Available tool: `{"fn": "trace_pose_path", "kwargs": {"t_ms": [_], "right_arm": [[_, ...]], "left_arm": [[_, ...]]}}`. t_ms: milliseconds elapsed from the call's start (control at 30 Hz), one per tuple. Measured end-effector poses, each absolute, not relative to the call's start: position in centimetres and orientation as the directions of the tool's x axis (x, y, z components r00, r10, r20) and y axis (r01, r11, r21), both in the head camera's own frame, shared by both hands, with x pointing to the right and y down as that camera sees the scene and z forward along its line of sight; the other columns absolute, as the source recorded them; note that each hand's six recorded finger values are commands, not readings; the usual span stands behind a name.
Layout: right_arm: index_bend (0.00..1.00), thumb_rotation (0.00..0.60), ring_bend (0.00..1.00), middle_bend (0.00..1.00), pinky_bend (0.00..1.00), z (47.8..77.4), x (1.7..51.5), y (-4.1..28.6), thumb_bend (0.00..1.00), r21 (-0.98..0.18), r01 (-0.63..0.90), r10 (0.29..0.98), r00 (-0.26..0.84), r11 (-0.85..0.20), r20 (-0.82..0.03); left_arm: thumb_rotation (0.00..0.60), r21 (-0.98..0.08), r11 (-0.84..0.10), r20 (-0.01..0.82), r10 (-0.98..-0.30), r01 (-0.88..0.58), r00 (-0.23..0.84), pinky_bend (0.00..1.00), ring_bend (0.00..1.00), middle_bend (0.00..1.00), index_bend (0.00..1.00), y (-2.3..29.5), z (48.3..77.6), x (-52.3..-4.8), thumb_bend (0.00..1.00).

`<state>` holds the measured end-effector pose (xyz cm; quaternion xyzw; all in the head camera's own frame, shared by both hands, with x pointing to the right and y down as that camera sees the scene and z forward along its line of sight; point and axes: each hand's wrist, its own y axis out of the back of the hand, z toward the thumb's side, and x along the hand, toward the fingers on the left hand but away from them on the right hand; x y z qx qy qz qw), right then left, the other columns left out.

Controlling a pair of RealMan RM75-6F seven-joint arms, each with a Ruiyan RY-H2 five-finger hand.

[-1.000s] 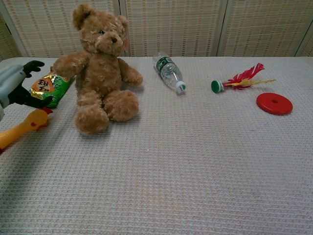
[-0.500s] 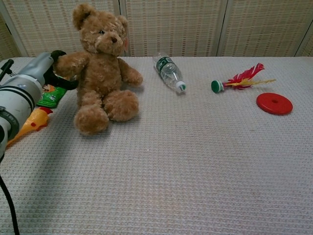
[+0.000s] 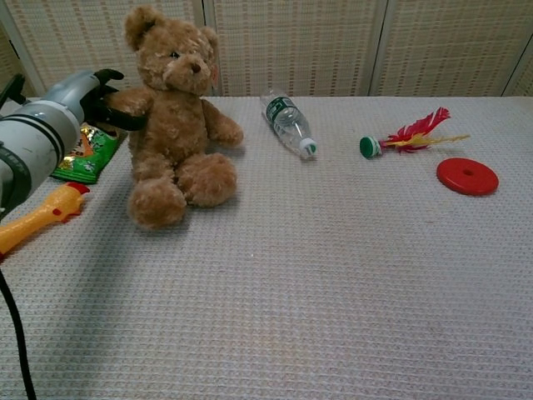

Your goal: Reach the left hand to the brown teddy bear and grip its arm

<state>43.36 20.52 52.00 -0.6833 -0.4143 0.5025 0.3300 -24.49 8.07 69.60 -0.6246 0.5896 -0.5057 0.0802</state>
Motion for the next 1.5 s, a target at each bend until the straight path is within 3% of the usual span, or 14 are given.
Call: {"fn": "trace_pose_path", "kwargs": {"t_ms": [267, 733, 967, 1233, 1500], "right_arm": [[0.00, 0.600, 0.00, 0.00, 0.13, 52.0, 43.4, 20.5, 0.13, -0.867, 0.237, 0.898, 0.151, -0.439, -0.414], [0.00, 0.600, 0.00, 0.00, 0.13, 52.1, 43.3, 20.5, 0.13, -0.865, 0.235, 0.895, 0.152, -0.444, -0.418], [0.00, 0.600, 0.00, 0.00, 0.13, 52.1, 43.3, 20.5, 0.13, -0.865, 0.234, 0.896, 0.150, -0.443, -0.418], [0.00, 0.600, 0.00, 0.00, 0.13, 52.2, 43.3, 20.5, 0.13, -0.865, 0.232, 0.895, 0.151, -0.445, -0.420], [0.00, 0.600, 0.00, 0.00, 0.13, 52.2, 43.3, 20.5, 0.13, -0.865, 0.232, 0.895, 0.151, -0.445, -0.420]], "left_arm": [[0.600, -0.760, -0.251, 0.480, -0.839, -0.600, -0.257, 0.39, 0.32, 0.37, 0.23, 8.2, 70.1, -24.6, 0.46], [0.600, -0.842, -0.204, 0.361, -0.901, -0.499, -0.241, 0.45, 0.34, 0.42, 0.28, 8.3, 70.0, -24.3, 0.48], [0.600, -0.832, -0.249, 0.402, -0.887, -0.496, -0.229, 0.48, 0.38, 0.46, 0.31, 8.9, 70.7, -24.3, 0.49], [0.600, -0.853, -0.196, 0.338, -0.914, -0.483, -0.225, 0.48, 0.38, 0.45, 0.31, 8.6, 69.9, -24.3, 0.48], [0.600, -0.830, -0.290, 0.430, -0.876, -0.476, -0.217, 0.48, 0.38, 0.45, 0.31, 9.5, 71.0, -24.1, 0.48]]}}
